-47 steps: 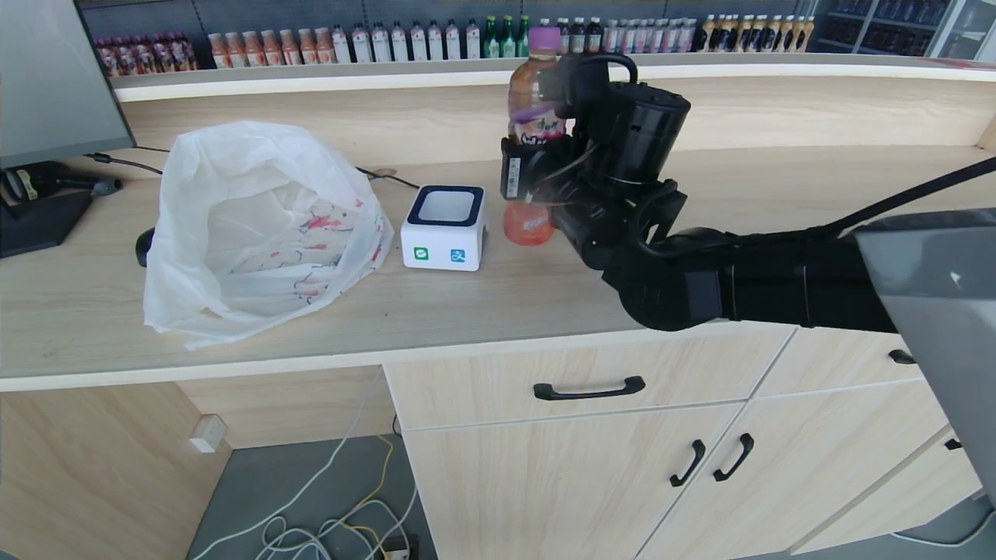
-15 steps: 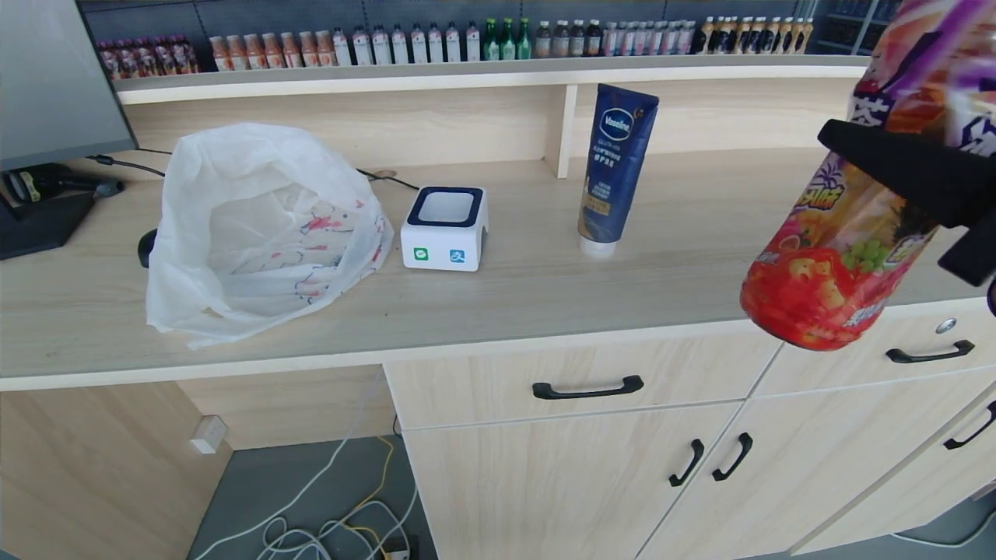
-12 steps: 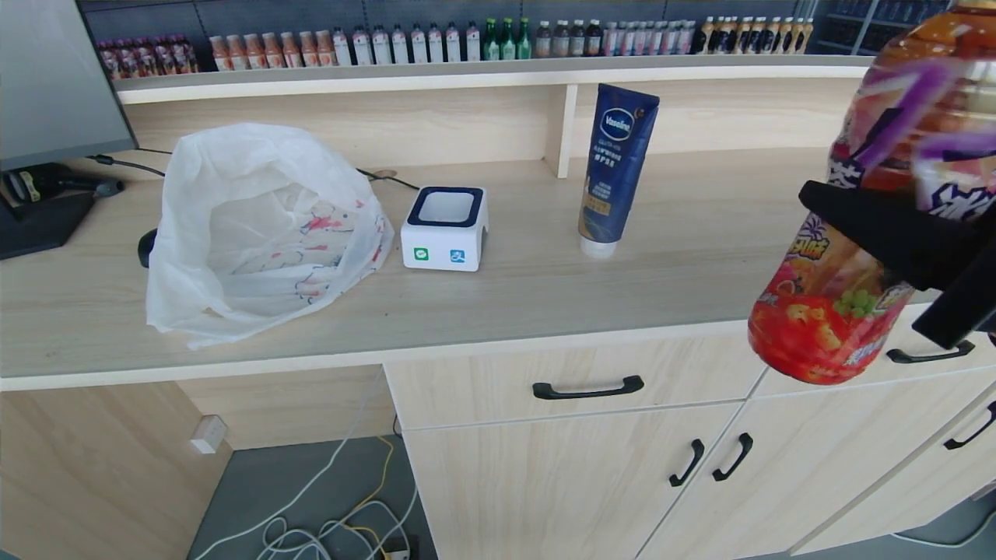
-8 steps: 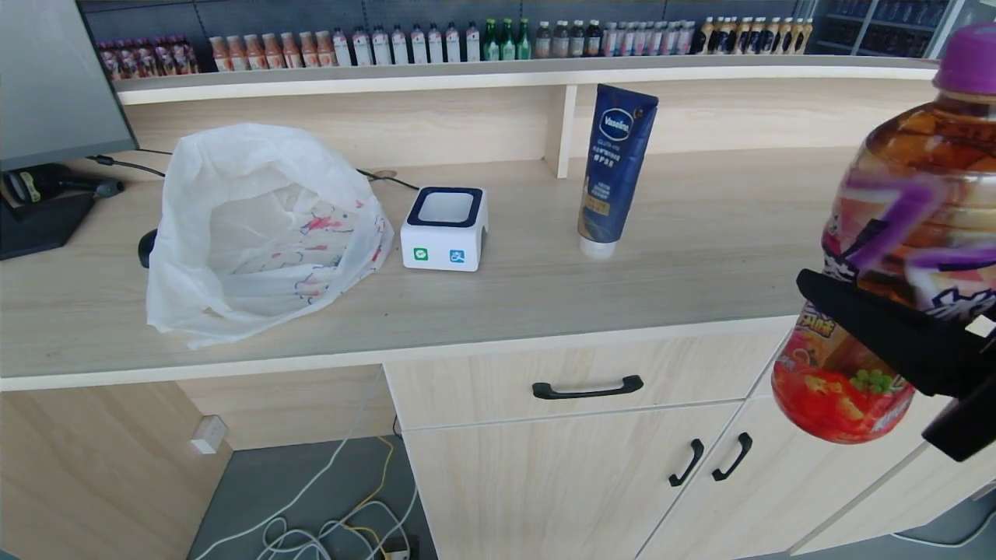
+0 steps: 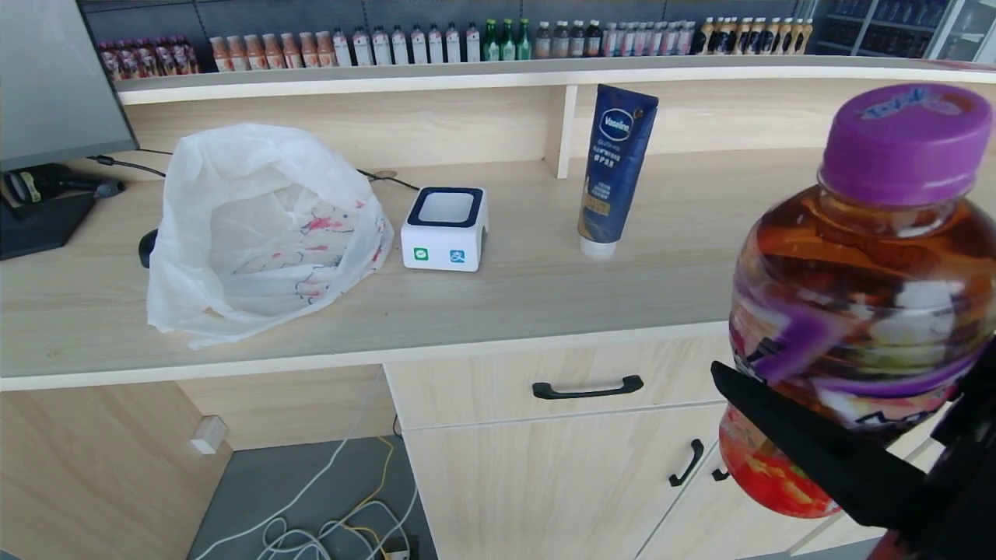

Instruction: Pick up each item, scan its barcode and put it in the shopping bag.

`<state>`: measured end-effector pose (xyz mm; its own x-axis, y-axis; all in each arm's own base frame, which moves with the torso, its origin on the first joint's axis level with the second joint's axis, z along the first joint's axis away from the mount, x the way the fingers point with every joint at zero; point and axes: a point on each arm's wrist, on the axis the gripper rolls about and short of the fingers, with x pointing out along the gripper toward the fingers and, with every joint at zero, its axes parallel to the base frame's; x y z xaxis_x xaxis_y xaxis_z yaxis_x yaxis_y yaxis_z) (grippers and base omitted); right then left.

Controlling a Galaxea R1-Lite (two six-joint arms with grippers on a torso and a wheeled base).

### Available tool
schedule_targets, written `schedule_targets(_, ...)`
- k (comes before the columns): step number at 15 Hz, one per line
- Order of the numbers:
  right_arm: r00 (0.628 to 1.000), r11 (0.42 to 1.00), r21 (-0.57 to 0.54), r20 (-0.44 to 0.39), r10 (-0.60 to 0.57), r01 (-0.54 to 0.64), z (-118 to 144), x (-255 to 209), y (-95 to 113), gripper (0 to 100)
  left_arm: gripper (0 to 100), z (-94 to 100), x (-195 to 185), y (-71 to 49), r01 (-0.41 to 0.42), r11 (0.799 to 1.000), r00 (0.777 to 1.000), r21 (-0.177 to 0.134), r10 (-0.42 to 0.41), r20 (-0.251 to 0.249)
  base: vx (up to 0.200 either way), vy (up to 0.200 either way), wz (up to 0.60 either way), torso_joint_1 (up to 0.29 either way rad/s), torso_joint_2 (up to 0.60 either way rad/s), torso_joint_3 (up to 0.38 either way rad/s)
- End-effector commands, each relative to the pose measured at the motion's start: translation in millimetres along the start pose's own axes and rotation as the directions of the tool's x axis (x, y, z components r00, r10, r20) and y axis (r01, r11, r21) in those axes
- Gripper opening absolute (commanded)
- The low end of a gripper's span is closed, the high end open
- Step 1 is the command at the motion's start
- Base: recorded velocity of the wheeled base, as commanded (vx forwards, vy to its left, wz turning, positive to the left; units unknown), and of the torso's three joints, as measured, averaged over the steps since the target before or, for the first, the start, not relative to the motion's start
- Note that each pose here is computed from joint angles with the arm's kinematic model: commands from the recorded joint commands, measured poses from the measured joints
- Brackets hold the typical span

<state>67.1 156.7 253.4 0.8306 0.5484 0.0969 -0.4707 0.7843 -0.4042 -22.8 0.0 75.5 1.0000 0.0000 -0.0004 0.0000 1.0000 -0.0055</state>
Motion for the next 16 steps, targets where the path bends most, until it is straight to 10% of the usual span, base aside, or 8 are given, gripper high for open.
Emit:
schedule_targets(1, 0.998, 0.998, -0.030, -0.023, 0.059, -0.059, -2.2, 12.0, 23.9, 0, 0, 0.0, 0.0, 0.0, 0.000, 1.000, 1.000, -0.001, 0.000, 0.000, 0.000, 0.000, 0.00, 0.000, 0.00, 0.000)
schedule_targets(16, 0.985, 0.968, -0.227, 0.104, 0.134, -0.108, -0.8, 28.0, 72.6, 0, 0, 0.0, 0.0, 0.0, 0.000, 1.000, 1.000, -0.001, 0.000, 0.000, 0.000, 0.000, 0.00, 0.000, 0.00, 0.000)
